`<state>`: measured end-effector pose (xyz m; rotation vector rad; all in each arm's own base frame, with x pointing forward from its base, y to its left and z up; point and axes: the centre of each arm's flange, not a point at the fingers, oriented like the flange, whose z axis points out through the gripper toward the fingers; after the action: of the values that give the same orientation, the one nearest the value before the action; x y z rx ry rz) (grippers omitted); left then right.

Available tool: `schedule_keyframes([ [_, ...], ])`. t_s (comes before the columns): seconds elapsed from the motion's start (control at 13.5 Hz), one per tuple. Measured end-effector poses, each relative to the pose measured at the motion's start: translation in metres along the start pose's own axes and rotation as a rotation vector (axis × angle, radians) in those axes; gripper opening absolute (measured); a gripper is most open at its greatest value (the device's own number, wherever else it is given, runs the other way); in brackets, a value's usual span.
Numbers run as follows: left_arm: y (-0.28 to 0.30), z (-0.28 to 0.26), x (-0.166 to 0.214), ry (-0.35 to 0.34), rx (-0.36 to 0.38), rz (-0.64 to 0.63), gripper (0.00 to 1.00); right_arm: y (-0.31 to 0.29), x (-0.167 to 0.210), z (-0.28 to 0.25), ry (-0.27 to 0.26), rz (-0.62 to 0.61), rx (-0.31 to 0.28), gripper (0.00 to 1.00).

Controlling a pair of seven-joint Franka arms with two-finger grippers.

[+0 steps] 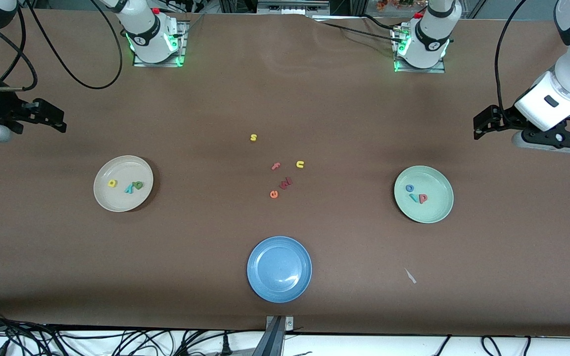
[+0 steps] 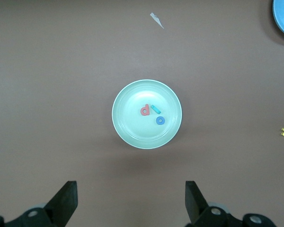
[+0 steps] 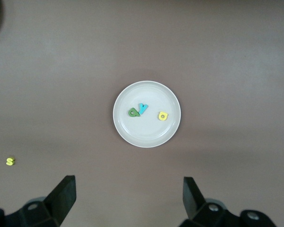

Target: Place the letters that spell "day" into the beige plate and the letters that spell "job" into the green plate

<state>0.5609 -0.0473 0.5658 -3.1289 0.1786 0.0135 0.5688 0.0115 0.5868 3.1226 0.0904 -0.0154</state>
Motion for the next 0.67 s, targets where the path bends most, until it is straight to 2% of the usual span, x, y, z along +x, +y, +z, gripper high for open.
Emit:
schedule_keyframes([
  [0.67, 0.0016, 0.0000, 0.0000, 0.000, 0.000, 0.003, 1.00, -0.0044, 0.0022, 0.0023, 0.011, -0.008, -0.002, 1.00],
])
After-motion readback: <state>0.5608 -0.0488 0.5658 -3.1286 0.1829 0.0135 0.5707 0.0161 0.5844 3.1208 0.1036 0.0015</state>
